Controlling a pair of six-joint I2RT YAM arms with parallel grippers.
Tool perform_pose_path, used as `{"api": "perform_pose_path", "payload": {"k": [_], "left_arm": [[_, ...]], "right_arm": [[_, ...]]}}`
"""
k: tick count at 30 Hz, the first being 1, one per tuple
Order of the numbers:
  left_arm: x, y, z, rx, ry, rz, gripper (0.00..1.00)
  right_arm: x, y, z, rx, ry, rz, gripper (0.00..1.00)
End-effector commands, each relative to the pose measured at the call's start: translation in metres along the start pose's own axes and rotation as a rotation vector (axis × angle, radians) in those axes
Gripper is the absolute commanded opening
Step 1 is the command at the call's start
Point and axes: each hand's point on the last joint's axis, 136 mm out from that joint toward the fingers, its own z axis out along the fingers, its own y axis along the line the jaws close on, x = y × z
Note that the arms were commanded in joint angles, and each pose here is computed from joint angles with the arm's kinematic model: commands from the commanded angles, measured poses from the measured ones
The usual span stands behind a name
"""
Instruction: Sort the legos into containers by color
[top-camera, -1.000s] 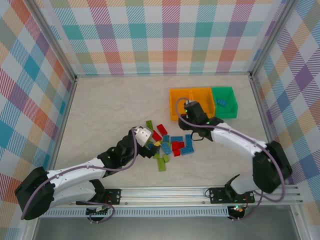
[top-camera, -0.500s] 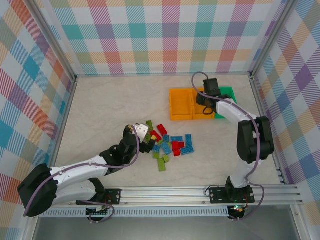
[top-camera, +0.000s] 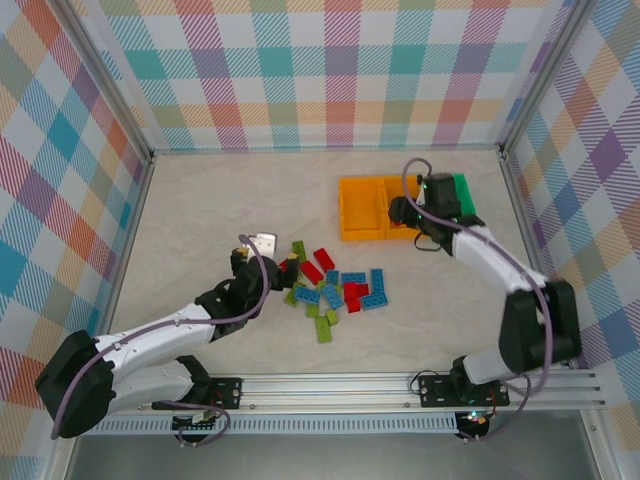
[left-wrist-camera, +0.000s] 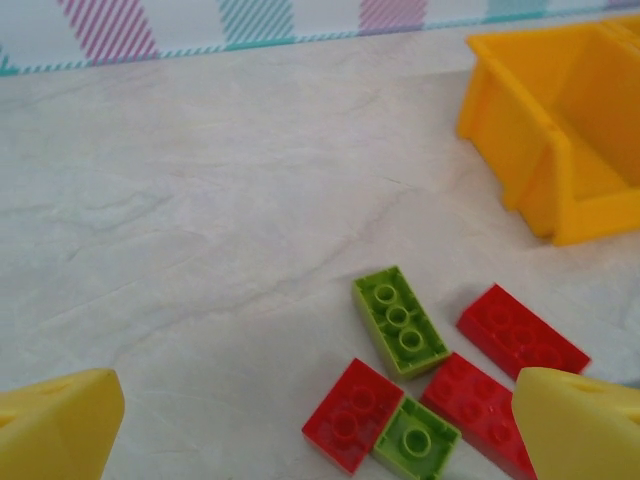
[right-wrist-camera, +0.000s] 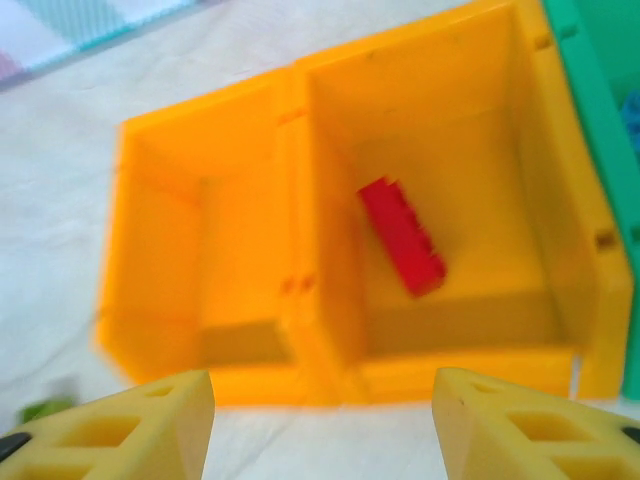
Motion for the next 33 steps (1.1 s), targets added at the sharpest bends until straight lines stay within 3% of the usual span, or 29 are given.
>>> {"api": "perform_pose_path", "payload": {"k": [1, 6, 9, 14, 21, 26, 33], "left_arm": [[-0.004, 0.016, 0.003, -0.069, 0.063, -0.139, 1.00], [-0.008, 0.014, 0.003, -0.109, 0.162, -0.346, 1.00], [-0.006, 0.003, 0.012, -0.133, 0.291, -0.349, 1.00], [0.008, -0.018, 0.044, -0.173, 0.482, -0.298, 0.91], [0.044, -0.041, 0.096, -0.162, 0.671, -0.292, 0.77], [0.058, -0.037, 0.117, -0.187, 0.718, -0.290, 0.67], [0.072, -0.042, 0.135, -0.150, 0.755, -0.302, 0.61]], "right_arm": [[0.033, 0.047, -0.037, -0.230, 0.028, 0.018, 0.59], [0.124, 0.097, -0.089, -0.387, 0.283, -0.124, 0.62], [0.170, 0.111, -0.112, -0.406, 0.431, -0.216, 0.65], [0.217, 0.117, -0.134, -0.402, 0.528, -0.285, 0.71], [0.236, 0.110, -0.144, -0.407, 0.535, -0.336, 0.83], [0.233, 0.101, -0.148, -0.406, 0.485, -0.332, 0.88], [0.231, 0.094, -0.149, -0.393, 0.456, -0.326, 0.92]]}}
